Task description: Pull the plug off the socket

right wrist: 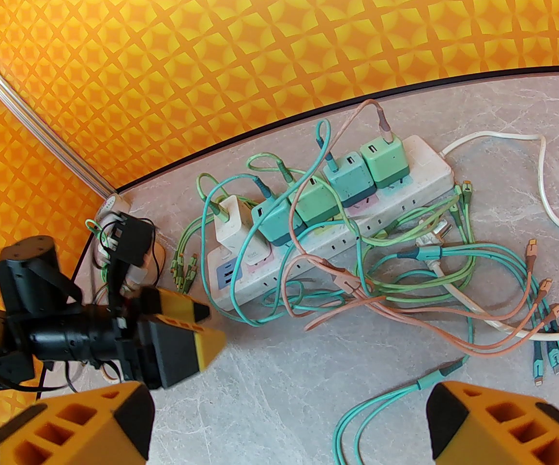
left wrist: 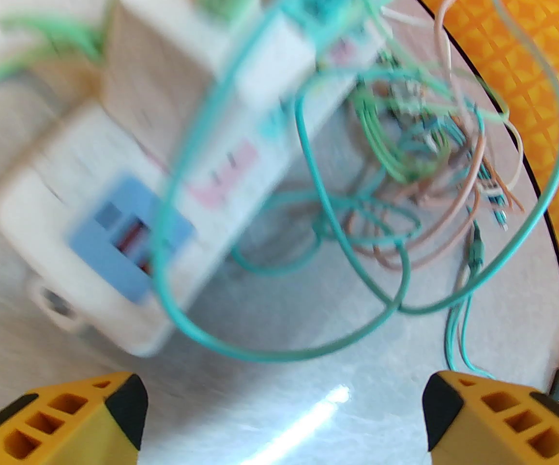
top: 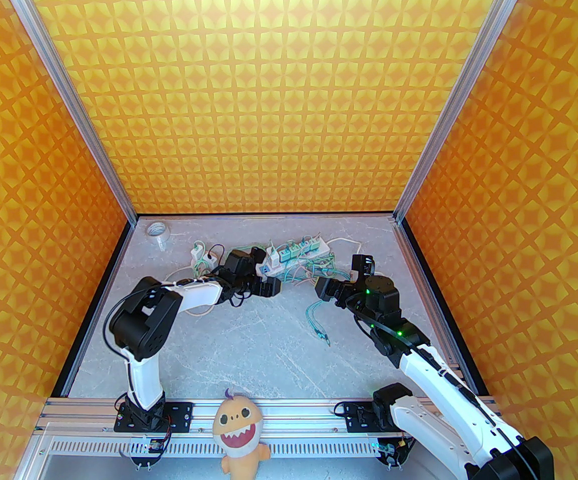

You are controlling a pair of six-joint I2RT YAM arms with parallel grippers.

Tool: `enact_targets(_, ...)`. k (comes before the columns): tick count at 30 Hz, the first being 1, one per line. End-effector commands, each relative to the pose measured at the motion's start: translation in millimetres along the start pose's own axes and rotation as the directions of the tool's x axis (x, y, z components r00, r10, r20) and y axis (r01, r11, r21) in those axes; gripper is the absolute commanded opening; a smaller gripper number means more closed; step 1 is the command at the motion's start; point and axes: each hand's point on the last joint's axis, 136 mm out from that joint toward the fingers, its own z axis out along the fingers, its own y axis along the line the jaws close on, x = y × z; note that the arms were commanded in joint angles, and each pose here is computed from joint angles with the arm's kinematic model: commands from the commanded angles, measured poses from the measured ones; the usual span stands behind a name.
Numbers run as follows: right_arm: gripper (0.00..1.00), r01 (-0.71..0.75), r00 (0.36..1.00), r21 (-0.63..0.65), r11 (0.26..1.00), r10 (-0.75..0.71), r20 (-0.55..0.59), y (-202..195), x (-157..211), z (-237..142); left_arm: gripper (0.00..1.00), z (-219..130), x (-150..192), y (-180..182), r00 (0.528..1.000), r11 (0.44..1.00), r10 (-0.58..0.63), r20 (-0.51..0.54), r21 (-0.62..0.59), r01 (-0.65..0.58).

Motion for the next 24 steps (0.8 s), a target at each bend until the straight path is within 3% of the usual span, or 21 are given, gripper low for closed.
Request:
enact_targets(1,0.99,-0.004,1.000,0.006,1.000,0.004,0.009,-2,2,2,0.99,-12,-33,10,0.981,0.983,0.166,0.103,-0.090,-0.157)
enact_targets(5,0.99,-0.005,1.000,0.007,1.000,0.005,0.004,-3,3,3,0.99,-3,-46,20,0.952,0.959,0.274,0.136,-0.111,-0.260)
enact_targets(8,0.99,-0.009,1.000,0.005,1.000,0.009,0.001,-3,5,5,0.99,8,-52,28,0.946,0.958,0.282,0.158,-0.095,-0.269)
enact_targets(15,0.98,-0.012,1.000,0.001,1.000,0.012,-0.017,-3,8,9,0.99,44,-52,40,0.982,0.982,0.190,0.006,0.000,-0.190)
enact_targets(19,0.99,-0.012,1.000,0.013,1.000,0.013,-0.015,-6,9,9,0.99,55,-36,23,0.988,0.985,0.132,-0.080,0.120,-0.122)
enact_targets(24,0.98,-0.018,1.000,0.022,1.000,0.019,-0.022,-8,11,12,0.98,56,-6,0,0.978,0.981,0.137,-0.160,0.160,-0.111)
